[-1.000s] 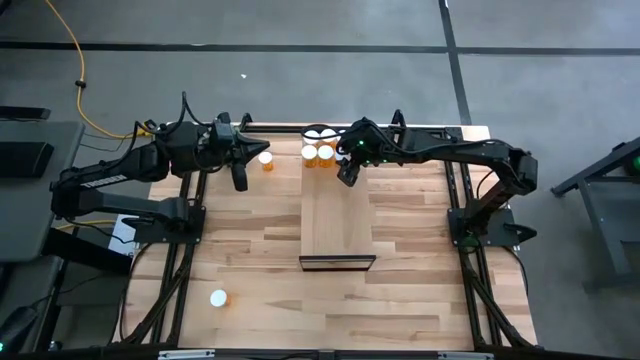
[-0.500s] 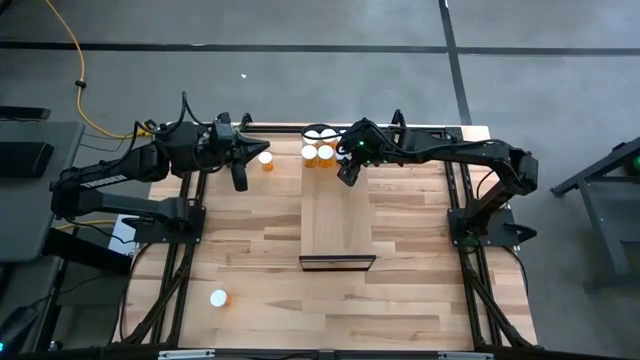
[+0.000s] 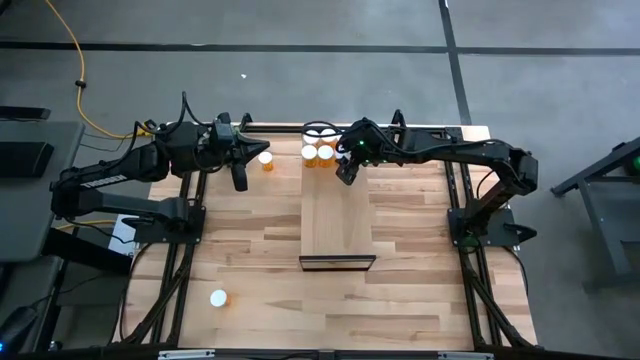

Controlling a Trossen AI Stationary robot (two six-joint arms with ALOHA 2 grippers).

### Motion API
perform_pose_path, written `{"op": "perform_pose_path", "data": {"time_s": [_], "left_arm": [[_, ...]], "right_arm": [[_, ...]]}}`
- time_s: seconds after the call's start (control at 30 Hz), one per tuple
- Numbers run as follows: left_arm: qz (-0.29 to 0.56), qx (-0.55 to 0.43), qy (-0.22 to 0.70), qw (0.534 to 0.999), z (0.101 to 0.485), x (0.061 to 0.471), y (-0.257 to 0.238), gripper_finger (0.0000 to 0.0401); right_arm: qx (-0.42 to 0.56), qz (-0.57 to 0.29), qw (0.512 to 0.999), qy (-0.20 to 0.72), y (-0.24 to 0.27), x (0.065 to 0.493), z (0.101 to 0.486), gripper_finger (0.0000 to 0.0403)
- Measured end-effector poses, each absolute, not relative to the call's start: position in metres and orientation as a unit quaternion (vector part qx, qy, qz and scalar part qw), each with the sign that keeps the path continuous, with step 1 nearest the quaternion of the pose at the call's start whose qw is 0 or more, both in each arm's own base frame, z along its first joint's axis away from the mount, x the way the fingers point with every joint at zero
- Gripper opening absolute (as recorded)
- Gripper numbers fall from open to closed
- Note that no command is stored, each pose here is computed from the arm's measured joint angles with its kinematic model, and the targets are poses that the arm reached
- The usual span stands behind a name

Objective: Pick and place medicine bottles onto shelf by color
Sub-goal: Put the orange pill bottle on the shelf

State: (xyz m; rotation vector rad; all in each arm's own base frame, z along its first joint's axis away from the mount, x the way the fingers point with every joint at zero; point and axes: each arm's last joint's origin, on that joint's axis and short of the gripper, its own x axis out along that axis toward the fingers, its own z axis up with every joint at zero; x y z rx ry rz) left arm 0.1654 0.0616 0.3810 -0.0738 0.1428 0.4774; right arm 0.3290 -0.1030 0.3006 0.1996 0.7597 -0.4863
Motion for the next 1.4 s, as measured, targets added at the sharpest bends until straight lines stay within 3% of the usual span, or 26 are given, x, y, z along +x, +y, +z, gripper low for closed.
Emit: {"op": "perform_pose_path", "data": {"time_s": [0.37,0.57,0.9,1.1,1.27,1.4], "left_arm": [[0.238,-0.044,0.069,0.968,0.381,0.165,0.062,0.0000],[0.237,-0.044,0.069,0.968,0.381,0.165,0.062,0.0000],[0.238,-0.036,0.070,0.968,0.381,0.165,0.062,0.0000],[0.236,-0.018,0.071,0.969,0.382,0.165,0.062,0.0000],[0.231,-0.001,0.055,0.971,0.386,0.166,0.061,0.0000],[0.191,-0.021,0.031,0.981,0.376,0.168,0.060,0.0000]], "right_arm": [[0.093,-0.233,0.895,0.368,-0.103,0.329,0.301,0.0278],[0.059,-0.219,0.891,0.394,-0.101,0.321,0.305,0.0283],[0.029,-0.199,0.890,0.410,-0.088,0.279,0.348,0.0283],[0.098,-0.189,0.929,0.303,-0.072,0.236,0.336,0.0283],[0.224,-0.125,0.959,0.120,-0.058,0.210,0.325,0.0283],[0.249,-0.094,0.964,0.000,-0.054,0.196,0.332,0.0283]]}}
